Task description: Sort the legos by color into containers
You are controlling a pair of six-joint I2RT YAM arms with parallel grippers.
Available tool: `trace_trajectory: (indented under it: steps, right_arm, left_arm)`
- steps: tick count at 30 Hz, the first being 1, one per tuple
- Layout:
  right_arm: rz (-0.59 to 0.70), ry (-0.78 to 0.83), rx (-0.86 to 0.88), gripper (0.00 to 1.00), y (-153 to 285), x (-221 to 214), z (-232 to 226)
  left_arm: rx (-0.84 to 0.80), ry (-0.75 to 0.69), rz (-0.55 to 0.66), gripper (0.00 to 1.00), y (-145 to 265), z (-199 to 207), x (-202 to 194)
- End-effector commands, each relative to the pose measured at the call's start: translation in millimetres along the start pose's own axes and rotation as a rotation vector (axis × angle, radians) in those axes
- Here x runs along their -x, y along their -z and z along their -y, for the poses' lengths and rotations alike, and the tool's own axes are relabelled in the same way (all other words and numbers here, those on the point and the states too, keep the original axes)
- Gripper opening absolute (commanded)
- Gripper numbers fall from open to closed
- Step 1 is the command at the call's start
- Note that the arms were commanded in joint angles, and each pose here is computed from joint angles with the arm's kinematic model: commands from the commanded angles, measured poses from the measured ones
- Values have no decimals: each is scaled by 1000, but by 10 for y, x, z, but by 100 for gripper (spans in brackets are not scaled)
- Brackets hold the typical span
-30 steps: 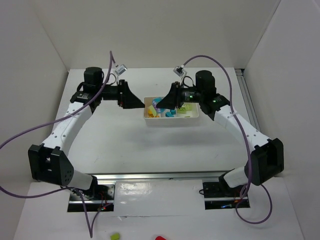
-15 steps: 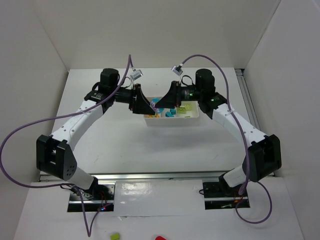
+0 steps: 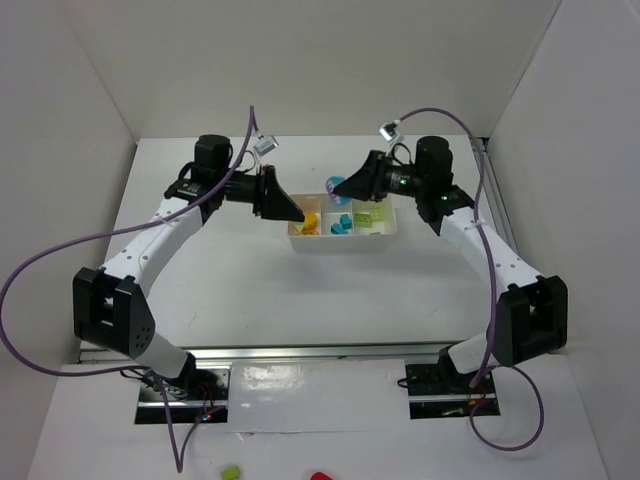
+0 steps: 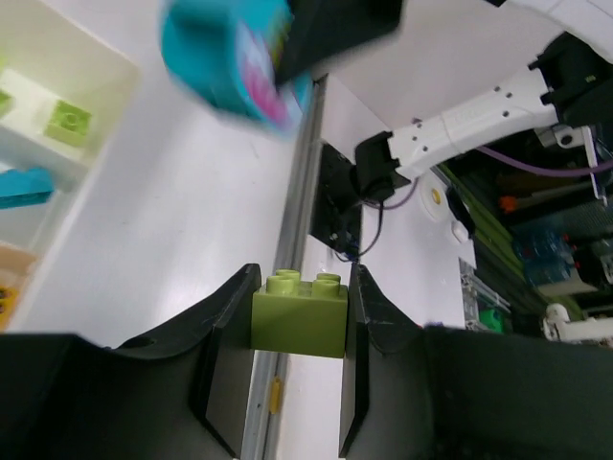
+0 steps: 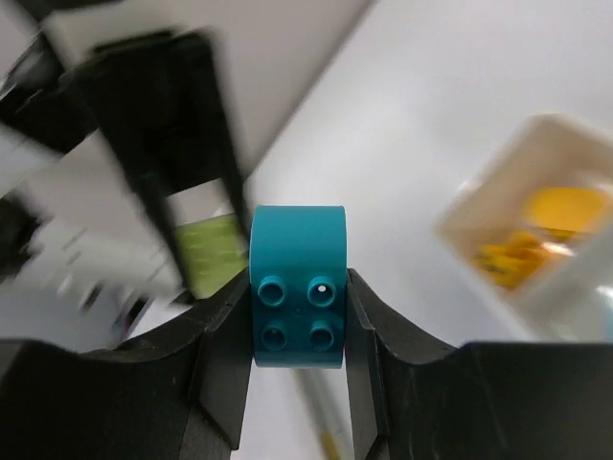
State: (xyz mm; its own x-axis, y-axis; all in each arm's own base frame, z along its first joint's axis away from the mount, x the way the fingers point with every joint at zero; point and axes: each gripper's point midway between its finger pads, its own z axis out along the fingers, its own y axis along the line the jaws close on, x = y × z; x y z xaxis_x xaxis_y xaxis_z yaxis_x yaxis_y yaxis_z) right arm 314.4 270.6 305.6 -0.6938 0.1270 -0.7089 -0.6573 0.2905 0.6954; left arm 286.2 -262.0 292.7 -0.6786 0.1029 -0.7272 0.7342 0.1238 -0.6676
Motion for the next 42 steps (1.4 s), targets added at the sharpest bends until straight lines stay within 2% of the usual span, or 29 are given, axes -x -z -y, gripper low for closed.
trace_trajectory:
  steps: [1, 7, 11, 16, 17, 18, 20, 23, 26, 28, 31, 32, 34, 35, 37, 41, 42]
  right_arm:
    - [176, 3, -336, 12, 284, 371, 566]
    - [206, -69, -605, 12, 334, 252, 1090]
    - [123, -77, -738, 13, 114, 82, 1441]
    - [64, -22, -800, 21, -195, -12, 1651]
    - [44, -13, -811, 26, -240, -54, 1684]
    - [30, -22, -841, 39, -268, -108, 1825]
    - [14, -25, -871, 77, -297, -90, 1853]
    - [38, 0, -914, 92, -221, 1, 1857]
    - [108, 34, -958, 93, 12, 182, 1731]
    - [196, 49, -1015, 93, 324, 382, 1643]
    - [275, 0, -1168, 90, 898, 375, 1756]
    - [330, -17, -1186, 90, 1091, 425, 1649]
    - [372, -84, -1273, 90, 1487, 297, 1765]
    - [406, -95, -1279, 90, 1637, 299, 1664]
    - [425, -136, -1338, 90, 1922, 153, 1716]
    - [461, -160, -1360, 91, 2200, -2, 1652]
    - [472, -162, -1355, 91, 2231, 17, 1634]
  left_arm:
    - [16, -24, 27, 0, 212, -65, 39]
    - [134, 55, 57, 0, 380, -361, -25]
    - [245, 134, 101, 0, 464, -558, 57]
    - [334, 154, 126, 0, 514, -647, 179]
    - [361, 156, 132, 0, 533, -674, 202]
    - [376, 155, 136, 0, 543, -694, 246]
    - [405, 167, 129, 0, 521, -737, 250]
    - [470, 184, 118, 0, 481, -831, 256]
    - [496, 172, 96, 0, 328, -889, 291]
    - [514, 185, 56, 0, 109, -974, 236]
    - [517, 181, 4, 0, -250, -1060, 228]
    - [529, 170, 11, 0, -328, -1082, 309]
    - [523, 181, -14, 0, -578, -1117, 285]
    - [531, 203, -46, 0, -713, -1292, 189]
    - [515, 176, -36, 0, -909, -1299, 339]
    - [527, 166, -60, 0, -1317, -1534, 353]
    - [519, 148, -39, 0, -1412, -1491, 488]
